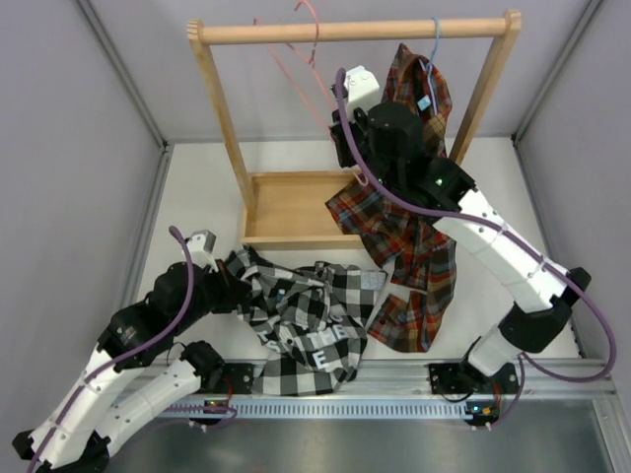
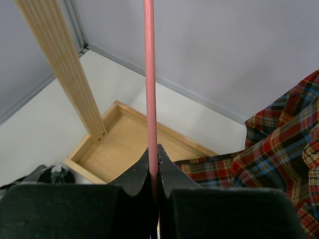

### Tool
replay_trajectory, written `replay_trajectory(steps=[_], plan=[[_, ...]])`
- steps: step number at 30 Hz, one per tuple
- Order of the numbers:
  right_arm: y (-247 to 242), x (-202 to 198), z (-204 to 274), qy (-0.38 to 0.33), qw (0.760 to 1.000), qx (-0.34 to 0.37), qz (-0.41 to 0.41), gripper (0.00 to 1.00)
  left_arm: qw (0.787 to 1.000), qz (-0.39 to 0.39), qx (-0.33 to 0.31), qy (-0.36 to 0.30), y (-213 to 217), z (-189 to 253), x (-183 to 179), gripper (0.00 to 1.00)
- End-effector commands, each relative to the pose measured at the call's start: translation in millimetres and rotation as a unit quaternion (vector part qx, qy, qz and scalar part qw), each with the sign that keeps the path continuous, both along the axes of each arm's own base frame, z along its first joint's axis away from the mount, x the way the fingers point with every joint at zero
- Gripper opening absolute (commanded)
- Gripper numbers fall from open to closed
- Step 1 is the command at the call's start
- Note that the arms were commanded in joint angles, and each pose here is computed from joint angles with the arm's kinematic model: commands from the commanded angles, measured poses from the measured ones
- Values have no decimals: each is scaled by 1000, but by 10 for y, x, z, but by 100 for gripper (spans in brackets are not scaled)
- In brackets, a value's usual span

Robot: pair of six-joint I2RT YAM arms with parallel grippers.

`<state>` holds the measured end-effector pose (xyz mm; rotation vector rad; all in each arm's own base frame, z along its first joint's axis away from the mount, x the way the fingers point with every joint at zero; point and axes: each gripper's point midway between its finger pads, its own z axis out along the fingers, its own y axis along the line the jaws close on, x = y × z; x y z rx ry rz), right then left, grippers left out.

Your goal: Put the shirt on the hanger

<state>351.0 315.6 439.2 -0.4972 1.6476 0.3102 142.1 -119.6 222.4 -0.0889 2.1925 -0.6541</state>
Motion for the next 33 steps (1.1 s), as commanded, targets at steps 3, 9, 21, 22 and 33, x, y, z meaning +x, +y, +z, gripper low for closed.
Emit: replay_trajectory(steps=[3,9,21,22,33], plan=[[-134,-382,251,-7,997,39,66,0,998,57,-10,-4,44,137,170,0],[-488,-967,-321,75,991,27,106,0,994,105,12,8,23,235,416,0],[-1276,-2592,-1495,231,938,2,259,0,987,113,110,22,-167,481,1027,0],[-1292,-2687,-1565,240,931,2,275,0,988,102,116,27,-216,452,1055,0],[-1274,-2953,-1700,250,907,10,339,0,994,-11,101,38,-594,516,1023,0]])
